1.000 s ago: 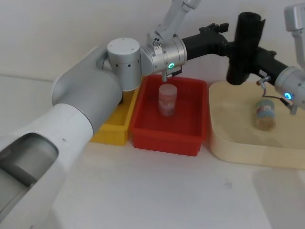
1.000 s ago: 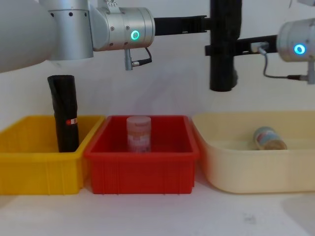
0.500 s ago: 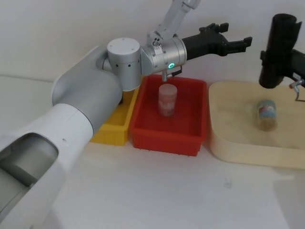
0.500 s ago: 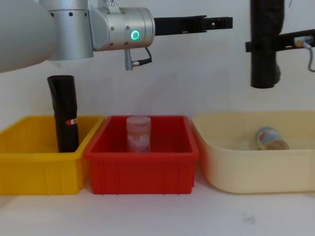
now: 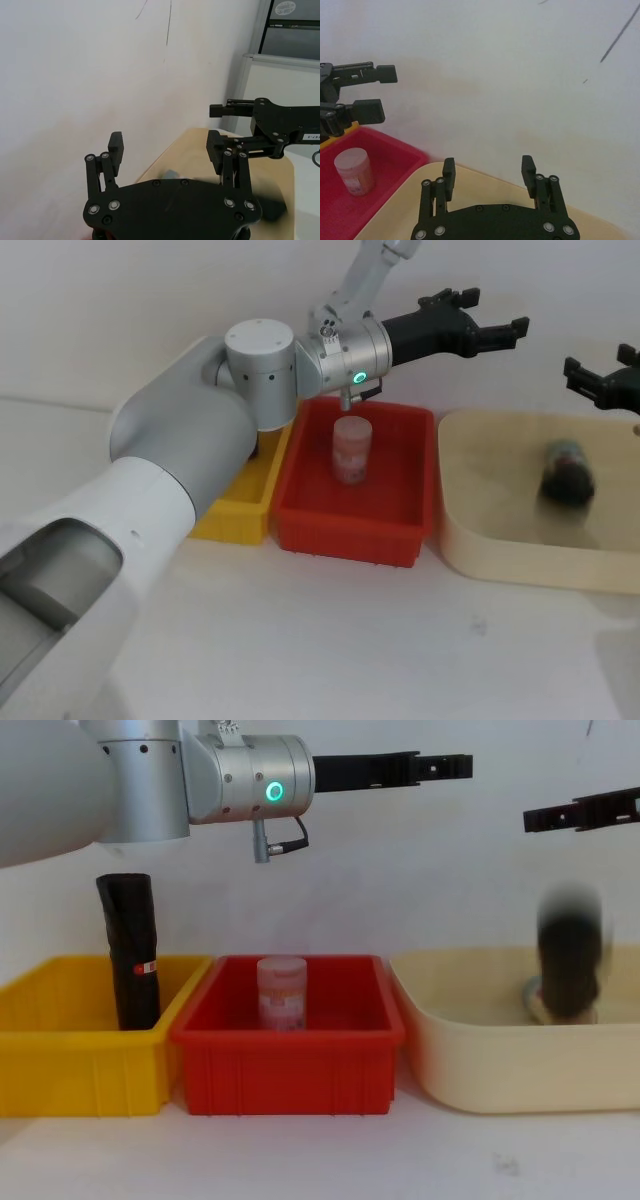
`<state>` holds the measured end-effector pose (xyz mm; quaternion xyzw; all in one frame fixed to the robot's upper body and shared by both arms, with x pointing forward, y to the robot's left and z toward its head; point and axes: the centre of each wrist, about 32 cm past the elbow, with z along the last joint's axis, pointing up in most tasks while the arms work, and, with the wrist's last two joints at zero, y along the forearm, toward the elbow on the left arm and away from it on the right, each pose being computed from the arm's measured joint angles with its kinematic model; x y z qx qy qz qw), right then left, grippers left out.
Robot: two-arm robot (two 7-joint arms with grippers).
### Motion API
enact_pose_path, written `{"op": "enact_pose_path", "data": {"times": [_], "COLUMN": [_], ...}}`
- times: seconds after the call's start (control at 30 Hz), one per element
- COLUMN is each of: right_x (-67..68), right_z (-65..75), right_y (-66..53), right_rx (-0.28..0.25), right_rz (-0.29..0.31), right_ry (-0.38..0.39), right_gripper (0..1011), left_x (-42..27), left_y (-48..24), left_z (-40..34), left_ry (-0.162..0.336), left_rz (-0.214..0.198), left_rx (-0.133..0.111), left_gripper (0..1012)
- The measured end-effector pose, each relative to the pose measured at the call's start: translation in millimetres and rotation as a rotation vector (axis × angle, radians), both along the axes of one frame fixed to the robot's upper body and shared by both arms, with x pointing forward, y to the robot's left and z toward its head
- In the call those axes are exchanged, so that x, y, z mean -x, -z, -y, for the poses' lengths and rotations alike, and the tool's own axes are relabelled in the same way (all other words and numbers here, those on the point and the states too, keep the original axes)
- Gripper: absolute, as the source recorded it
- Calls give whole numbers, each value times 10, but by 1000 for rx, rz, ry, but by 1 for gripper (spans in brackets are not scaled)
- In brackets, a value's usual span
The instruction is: Pick up the garbage bag with the one hand and transfer it to the other hand.
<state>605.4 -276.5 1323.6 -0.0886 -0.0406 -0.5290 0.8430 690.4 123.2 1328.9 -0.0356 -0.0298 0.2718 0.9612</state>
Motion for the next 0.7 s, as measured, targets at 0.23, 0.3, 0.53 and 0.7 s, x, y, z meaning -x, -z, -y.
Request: {"op": "enact_pose_path", "data": {"times": [0.23, 0.3, 0.53, 0.7], "right_x": [20, 23, 34, 37], "right_z": [30, 34, 50, 55], "right_y": [-5, -6, -11, -10], "right_rx": [4, 5, 7, 8], "right_rz": [-1, -1, -2, -3], "right_ry": [6, 7, 10, 11], "right_gripper": [966, 1001, 1001, 1001], "left_x": [0, 0, 0, 0], "left_y": [0, 0, 0, 0], "left_z": [0, 0, 0, 0], "left_ry": [0, 0, 0, 0], "left_rz": [0, 0, 0, 0], "left_rx": [0, 0, 0, 0], "left_gripper": [1000, 1000, 1000, 1000]}}
